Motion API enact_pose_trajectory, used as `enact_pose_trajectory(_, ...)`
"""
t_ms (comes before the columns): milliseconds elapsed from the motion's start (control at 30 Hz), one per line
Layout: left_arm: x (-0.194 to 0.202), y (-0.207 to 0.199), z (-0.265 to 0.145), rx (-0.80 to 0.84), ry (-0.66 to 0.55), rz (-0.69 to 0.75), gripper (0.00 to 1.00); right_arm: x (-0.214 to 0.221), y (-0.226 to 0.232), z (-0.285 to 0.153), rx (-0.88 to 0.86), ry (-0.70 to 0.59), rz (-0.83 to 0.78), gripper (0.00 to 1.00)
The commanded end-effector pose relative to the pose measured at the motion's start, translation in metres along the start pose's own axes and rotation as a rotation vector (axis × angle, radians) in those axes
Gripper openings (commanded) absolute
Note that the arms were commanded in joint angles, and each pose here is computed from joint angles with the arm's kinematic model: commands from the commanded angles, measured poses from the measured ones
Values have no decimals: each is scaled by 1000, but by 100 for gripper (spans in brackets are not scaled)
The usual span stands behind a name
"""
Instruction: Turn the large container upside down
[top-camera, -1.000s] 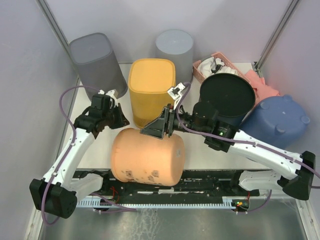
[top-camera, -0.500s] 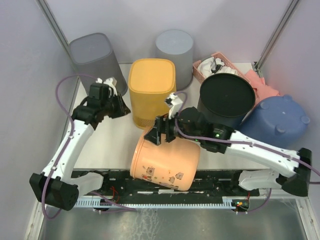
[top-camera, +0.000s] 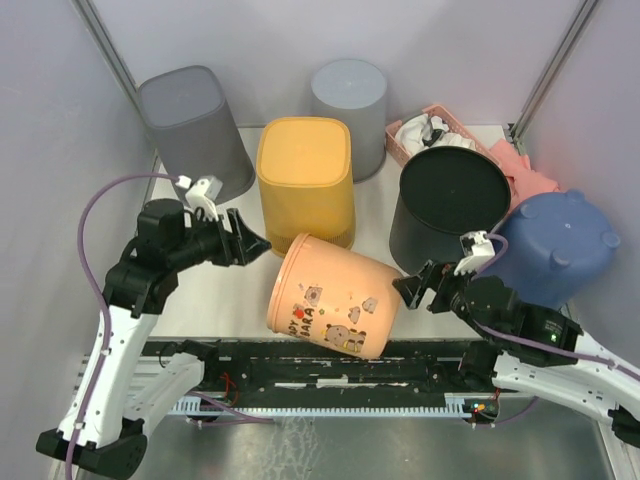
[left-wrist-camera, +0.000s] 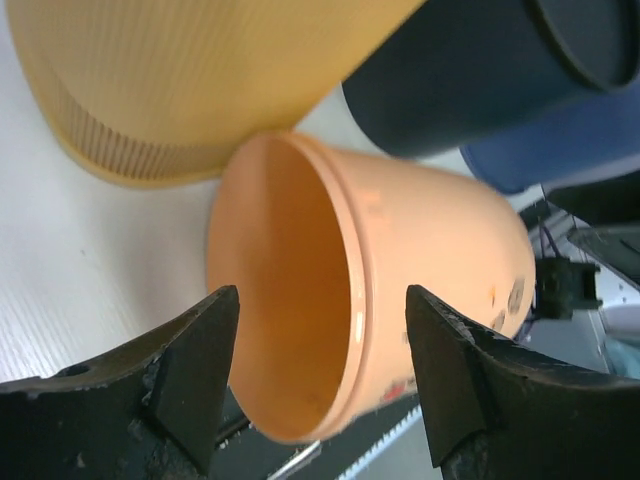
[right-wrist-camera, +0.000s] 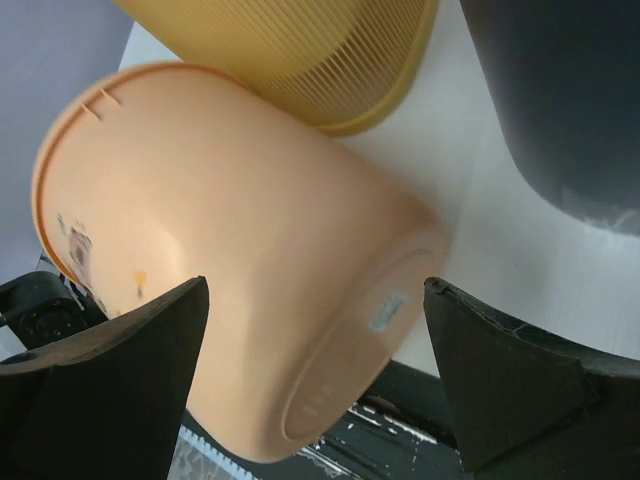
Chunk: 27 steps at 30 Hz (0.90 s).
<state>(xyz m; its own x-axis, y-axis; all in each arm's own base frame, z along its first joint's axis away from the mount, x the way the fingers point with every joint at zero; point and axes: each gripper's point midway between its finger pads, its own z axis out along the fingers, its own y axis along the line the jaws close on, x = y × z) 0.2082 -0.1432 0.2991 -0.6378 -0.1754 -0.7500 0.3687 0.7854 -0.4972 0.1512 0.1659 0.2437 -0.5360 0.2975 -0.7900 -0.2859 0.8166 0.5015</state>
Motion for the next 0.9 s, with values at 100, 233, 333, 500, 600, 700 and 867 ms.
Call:
enact_pose_trajectory(100, 46, -16, -1, 154, 139, 4, 77, 37, 7, 13, -88, 43, 250, 97)
enact_pose_trajectory(233, 55, -14, 4, 162, 161, 13, 77, 43, 11, 20, -81, 69, 262, 98)
enact_pose_trajectory(333, 63, -10, 13, 154, 178, 0, 77, 45, 22, 26, -104, 86, 273, 98)
enact_pose_trajectory(500, 67, 10, 18, 42, 167, 6, 68, 50, 47, 30, -183, 147, 282, 93)
enact_pose_trajectory(600, 72, 13, 17, 29, 183, 5, 54, 52, 53, 31, -194, 166, 284, 89)
enact_pose_trajectory(700, 75, 20, 16, -6, 193, 16, 45, 52, 58, 32, -208, 171, 305, 82)
enact_pose_trajectory(867, 76, 31, 15, -64, 196, 29, 30, 53, 73, 36, -246, 201, 325, 71)
